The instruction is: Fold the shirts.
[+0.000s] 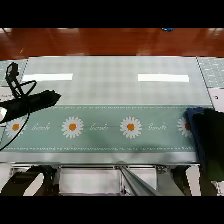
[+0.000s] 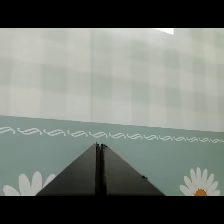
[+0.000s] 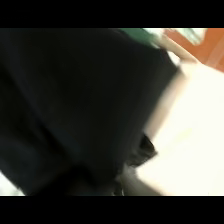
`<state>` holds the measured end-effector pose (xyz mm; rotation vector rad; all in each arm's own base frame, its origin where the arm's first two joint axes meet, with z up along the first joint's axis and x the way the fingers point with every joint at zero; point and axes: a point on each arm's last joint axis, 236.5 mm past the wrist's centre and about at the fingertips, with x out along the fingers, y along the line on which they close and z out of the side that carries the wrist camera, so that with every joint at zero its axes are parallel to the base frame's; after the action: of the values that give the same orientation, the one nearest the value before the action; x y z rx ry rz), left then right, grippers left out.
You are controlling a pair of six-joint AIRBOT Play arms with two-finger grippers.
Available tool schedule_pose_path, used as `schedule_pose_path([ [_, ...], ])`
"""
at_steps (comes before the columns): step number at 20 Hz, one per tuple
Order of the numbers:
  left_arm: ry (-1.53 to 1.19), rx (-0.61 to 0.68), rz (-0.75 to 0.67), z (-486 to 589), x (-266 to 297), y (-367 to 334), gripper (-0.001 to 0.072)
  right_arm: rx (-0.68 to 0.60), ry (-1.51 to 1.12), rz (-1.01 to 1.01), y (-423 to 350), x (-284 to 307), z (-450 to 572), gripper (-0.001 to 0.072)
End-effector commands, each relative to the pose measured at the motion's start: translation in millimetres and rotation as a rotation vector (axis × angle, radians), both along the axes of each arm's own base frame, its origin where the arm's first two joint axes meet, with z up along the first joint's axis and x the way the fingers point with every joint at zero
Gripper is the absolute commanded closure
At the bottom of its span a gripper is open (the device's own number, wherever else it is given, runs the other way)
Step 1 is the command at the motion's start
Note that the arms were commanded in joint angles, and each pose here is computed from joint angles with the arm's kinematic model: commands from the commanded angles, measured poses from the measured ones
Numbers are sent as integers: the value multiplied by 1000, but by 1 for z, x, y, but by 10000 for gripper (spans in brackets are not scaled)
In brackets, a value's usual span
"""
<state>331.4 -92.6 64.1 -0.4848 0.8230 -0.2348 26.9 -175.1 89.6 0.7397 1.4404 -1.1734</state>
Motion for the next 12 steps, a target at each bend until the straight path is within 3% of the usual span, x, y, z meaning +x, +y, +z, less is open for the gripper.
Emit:
schedule_pose_path([
  [1,-4,9,30,-11,12,6,690,18,100,-50,5,-23,-17,295],
  [6,-83,32,87,2,47,21,690,71,-24,-17,-2,16,-33,308],
  [7,-119,46,83,19,57,25,690,78,-141,5,-4,46,-33,363],
  [9,-191,54,82,64,79,33,690,117,-554,188,6,149,-13,682],
  [12,-281,-31,23,138,102,4,690,226,-1108,523,84,300,58,683],
])
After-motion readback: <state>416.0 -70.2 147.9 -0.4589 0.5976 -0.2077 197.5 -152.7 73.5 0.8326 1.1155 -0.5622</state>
